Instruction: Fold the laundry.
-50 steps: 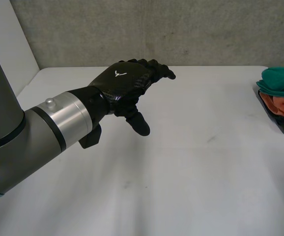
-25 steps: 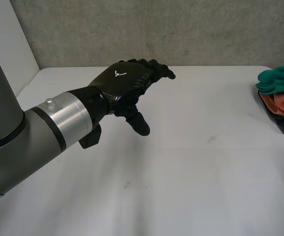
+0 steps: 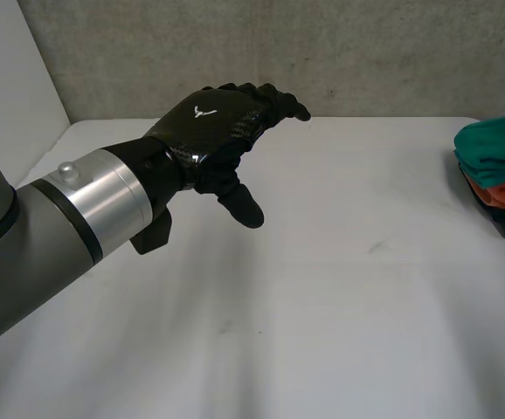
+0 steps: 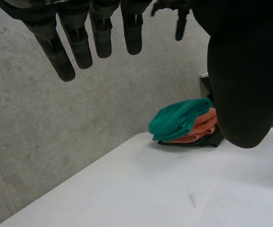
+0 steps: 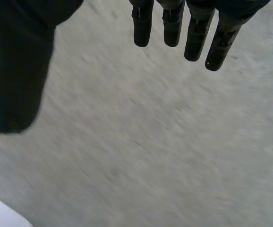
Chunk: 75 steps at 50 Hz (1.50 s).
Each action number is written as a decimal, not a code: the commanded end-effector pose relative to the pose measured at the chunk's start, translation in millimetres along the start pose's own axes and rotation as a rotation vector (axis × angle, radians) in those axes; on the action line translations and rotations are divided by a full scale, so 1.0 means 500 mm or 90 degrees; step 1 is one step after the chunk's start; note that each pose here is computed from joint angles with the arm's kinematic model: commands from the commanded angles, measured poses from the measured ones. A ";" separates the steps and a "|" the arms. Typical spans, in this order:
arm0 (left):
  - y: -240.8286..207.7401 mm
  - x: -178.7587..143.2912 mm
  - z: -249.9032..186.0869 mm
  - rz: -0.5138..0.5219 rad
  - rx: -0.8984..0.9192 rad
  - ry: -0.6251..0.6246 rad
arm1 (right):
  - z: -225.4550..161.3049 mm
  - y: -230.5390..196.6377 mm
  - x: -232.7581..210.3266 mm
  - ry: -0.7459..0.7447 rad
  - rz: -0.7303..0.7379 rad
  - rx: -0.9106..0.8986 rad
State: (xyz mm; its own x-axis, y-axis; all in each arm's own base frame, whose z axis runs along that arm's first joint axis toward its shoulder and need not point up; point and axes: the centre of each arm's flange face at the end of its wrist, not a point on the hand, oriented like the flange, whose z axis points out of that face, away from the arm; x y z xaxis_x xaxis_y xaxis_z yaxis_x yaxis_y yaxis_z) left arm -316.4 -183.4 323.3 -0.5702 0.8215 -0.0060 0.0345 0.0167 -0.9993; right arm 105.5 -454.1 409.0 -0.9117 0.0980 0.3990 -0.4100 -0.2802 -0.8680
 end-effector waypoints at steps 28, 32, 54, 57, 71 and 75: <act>-0.003 -0.015 -0.008 0.003 0.005 -0.028 | -0.176 -0.058 -0.413 -0.253 0.147 -0.090; -0.003 -0.015 -0.008 0.003 0.005 -0.028 | -0.179 -0.052 -0.420 -0.255 0.147 -0.097; 0.004 -0.014 -0.008 0.001 0.001 -0.028 | -0.205 -0.066 -0.460 -0.275 0.153 -0.082; 0.004 -0.014 -0.009 0.001 0.001 -0.028 | -0.204 -0.073 -0.457 -0.270 0.156 -0.070; 0.004 -0.011 -0.009 0.001 0.000 -0.026 | -0.220 -0.033 -0.472 -0.288 0.151 -0.153; 0.004 -0.011 -0.009 0.000 0.000 -0.026 | -0.219 -0.014 -0.470 -0.282 0.154 -0.181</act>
State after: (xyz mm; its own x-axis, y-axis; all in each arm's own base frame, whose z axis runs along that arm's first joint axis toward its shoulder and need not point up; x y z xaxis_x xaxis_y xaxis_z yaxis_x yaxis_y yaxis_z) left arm -309.3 -185.6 321.4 -0.6032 0.7975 -0.0085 0.0346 0.0155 -0.9993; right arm 325.4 -368.3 300.9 -0.9012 -0.3676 0.2296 -0.2298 -0.0438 -0.9722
